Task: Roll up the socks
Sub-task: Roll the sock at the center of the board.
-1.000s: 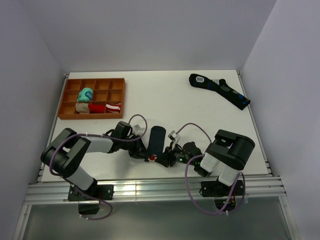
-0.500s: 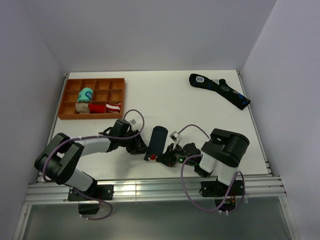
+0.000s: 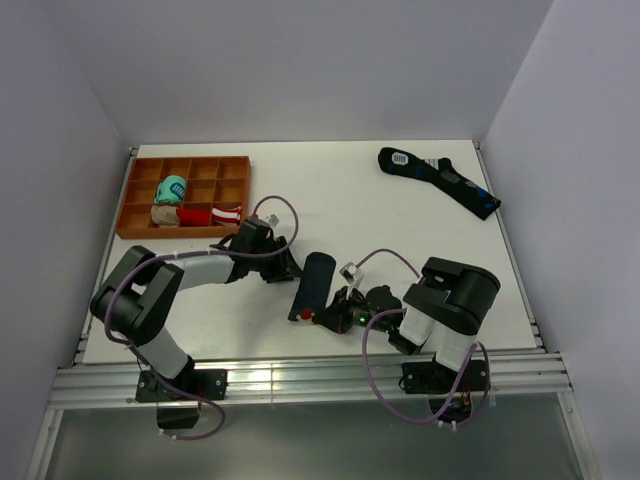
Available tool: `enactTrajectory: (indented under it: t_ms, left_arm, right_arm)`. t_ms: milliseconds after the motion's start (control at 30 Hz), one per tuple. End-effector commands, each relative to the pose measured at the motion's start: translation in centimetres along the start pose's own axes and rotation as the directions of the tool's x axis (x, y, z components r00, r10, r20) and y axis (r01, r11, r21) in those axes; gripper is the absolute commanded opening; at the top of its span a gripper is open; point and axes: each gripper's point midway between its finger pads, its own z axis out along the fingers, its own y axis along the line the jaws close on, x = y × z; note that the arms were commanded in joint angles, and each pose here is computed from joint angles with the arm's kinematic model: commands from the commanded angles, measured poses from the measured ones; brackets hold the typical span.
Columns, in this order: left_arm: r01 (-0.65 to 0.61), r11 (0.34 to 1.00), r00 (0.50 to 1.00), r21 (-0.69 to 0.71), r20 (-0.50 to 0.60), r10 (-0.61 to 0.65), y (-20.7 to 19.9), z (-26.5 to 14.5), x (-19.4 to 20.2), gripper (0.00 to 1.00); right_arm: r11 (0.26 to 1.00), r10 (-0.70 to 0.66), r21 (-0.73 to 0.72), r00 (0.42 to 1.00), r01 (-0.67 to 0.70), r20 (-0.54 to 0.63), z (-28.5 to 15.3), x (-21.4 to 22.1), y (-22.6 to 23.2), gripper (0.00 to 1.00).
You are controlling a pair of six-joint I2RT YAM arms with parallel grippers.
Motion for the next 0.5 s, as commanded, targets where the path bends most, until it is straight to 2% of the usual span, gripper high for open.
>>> enactTrajectory:
  t_ms: [0,467]
  left_arm:
    - [-0.059,0.998,0.998,-0.022,-0.003,0.059,0.5,1.2,-0.5,0.45]
    - [-0.142,0.966,0.988,-0.216,-0.087,0.125,3.6,4.0,1.1,0.43]
  right_arm:
    - [0.997,0.014,0.078,0.995,-0.006,-0.100,-1.0,2.6,-2.0,0.09]
    - [0.998,0.018,0.069,0.993,-0.010,-0.115,-0.7,2.8,-1.9,0.09]
